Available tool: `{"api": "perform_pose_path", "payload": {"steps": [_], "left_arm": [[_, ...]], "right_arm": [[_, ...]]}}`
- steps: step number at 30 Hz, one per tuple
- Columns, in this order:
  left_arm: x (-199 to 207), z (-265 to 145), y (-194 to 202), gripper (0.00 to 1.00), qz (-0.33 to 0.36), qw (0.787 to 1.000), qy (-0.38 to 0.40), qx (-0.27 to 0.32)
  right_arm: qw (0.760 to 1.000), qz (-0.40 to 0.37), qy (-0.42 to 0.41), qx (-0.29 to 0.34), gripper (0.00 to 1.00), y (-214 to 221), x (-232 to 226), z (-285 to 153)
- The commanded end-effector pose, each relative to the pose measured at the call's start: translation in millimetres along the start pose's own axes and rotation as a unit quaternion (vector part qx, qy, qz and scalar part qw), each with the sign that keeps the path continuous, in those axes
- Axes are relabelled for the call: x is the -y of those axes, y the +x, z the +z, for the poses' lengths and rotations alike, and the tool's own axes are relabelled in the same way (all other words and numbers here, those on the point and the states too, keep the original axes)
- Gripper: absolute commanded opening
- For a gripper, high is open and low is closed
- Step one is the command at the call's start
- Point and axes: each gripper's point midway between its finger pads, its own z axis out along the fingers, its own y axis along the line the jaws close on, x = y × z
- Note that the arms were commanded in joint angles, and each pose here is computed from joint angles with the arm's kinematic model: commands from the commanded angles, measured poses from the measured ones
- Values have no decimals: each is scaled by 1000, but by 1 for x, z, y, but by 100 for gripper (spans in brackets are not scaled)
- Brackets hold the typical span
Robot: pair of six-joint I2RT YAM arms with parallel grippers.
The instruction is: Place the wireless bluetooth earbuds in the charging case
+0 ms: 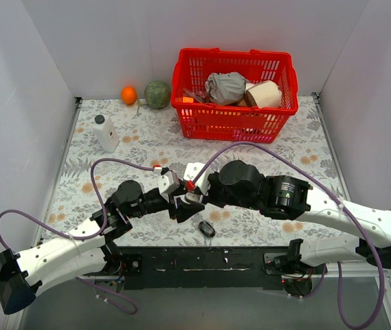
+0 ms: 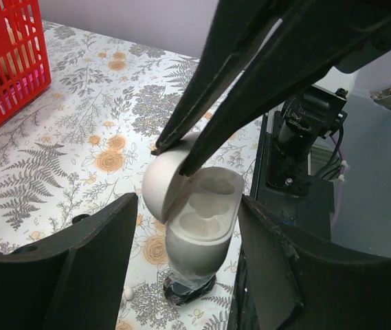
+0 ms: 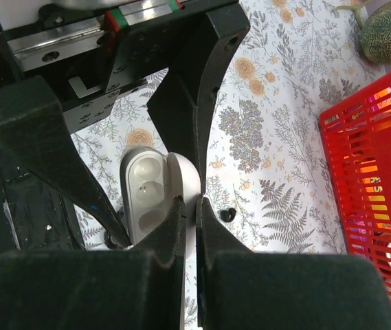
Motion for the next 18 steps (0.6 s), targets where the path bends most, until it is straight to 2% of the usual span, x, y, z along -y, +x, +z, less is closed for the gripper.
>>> {"api": "perform_pose_path", "payload": {"steps": [1, 6, 11, 13, 15, 18], "left_arm": [[4, -3, -10, 56, 16, 1000, 13, 18], [5, -4, -10, 36, 17, 999, 13, 24], [5, -5, -13, 27, 18, 999, 11, 37], [4, -5, -12, 11, 17, 999, 8, 38], [4, -6, -15, 1, 19, 999, 7, 46], [5, -8, -14, 0, 18, 998, 9, 52]], "right_arm": [[999, 11, 0, 38, 1, -21, 1, 1], [999, 12, -2, 41, 1, -23, 0, 2], [999, 15, -4, 42, 1, -22, -2, 3], [999, 18, -7, 44, 1, -22, -3, 3], [999, 21, -9, 43, 1, -21, -4, 3], [999, 25, -12, 44, 1, -20, -6, 3]]}}
